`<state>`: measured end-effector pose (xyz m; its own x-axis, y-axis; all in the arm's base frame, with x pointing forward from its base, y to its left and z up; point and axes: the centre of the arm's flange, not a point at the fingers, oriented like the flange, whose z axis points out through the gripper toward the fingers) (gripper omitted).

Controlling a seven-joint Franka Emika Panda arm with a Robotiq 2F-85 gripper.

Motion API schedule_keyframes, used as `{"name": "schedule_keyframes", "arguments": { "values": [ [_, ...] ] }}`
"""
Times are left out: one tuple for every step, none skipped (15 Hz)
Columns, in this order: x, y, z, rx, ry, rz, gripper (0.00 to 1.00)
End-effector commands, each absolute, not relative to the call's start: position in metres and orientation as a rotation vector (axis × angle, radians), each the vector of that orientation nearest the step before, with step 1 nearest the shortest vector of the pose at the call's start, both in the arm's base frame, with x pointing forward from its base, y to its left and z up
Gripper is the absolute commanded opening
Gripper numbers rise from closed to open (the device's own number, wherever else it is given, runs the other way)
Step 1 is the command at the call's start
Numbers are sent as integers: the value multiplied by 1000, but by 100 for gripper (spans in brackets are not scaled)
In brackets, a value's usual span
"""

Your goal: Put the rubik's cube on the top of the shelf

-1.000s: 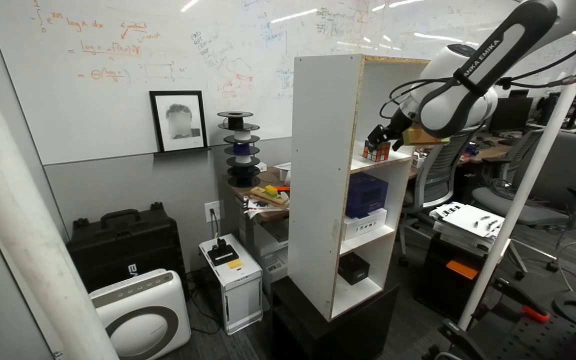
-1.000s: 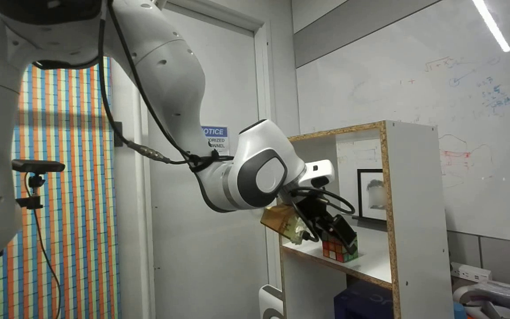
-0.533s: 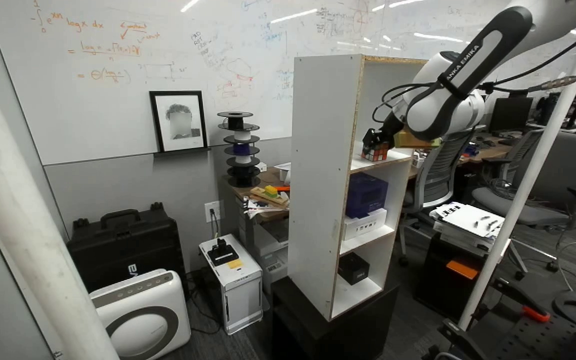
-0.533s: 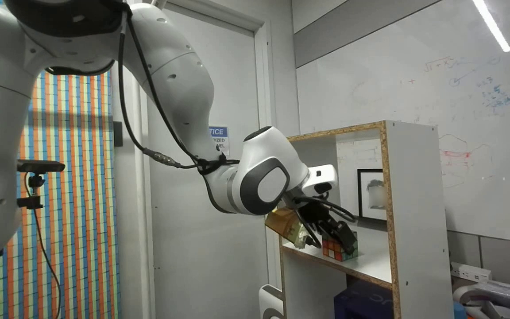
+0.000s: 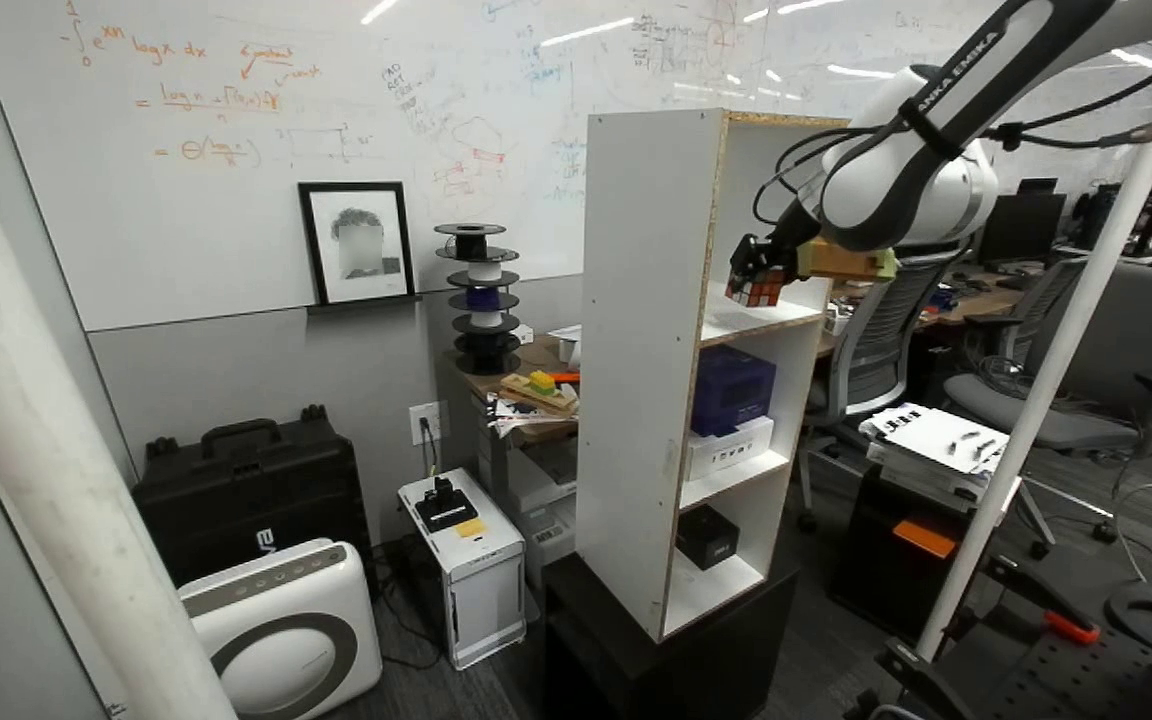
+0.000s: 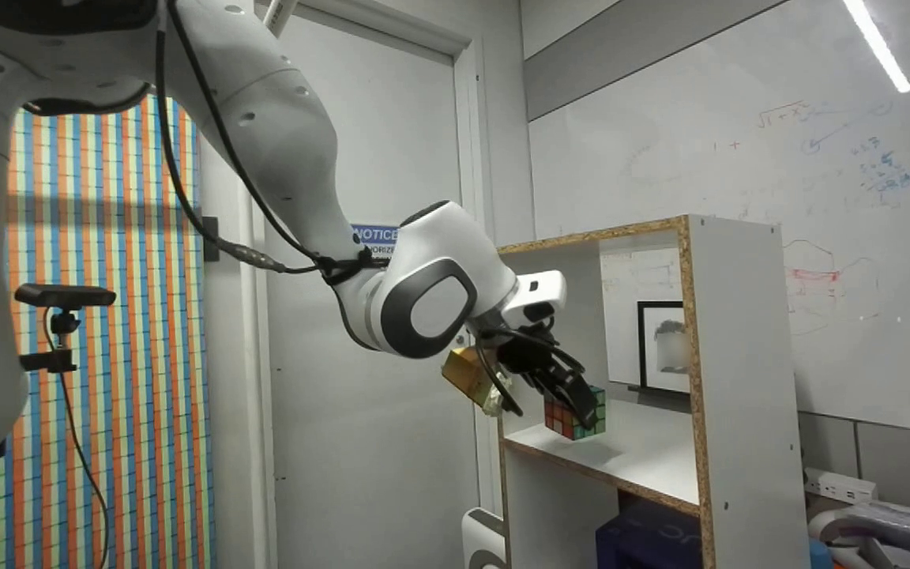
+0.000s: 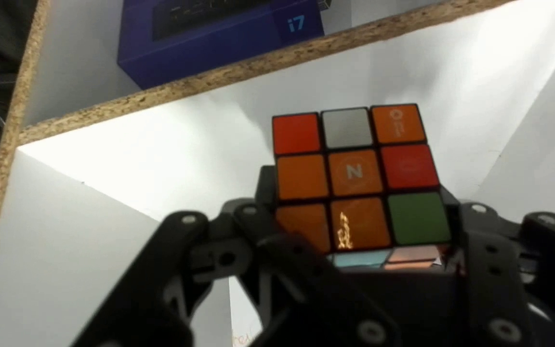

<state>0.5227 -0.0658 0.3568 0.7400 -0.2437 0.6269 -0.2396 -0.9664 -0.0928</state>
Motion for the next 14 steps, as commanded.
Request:
{"name": "schedule_keyframes", "arguments": {
  "values": [
    [467,-51,424,-2950,385,-1038,41],
    [457,-50,436,-2968,380,-1001,41],
    [447,-48,447,-2988,375,-970,41],
    [436,-46,459,-3009,368,-929,41],
    [427,-45,470,-3031,353,-885,41],
    [419,-43,485,-3053,342,-828,41],
    [412,-40,499,-3068,339,-785,41],
    [407,-40,513,-3079,337,-748,41],
    [403,-37,531,-3086,337,-717,41],
    [401,-35,547,-3093,344,-720,41],
    [402,-34,564,-3094,352,-755,41],
    [405,-32,581,-3083,371,-821,41],
    [410,-32,598,-3069,374,-888,41],
    [419,-33,613,-3036,390,-1005,41]
  ]
}}
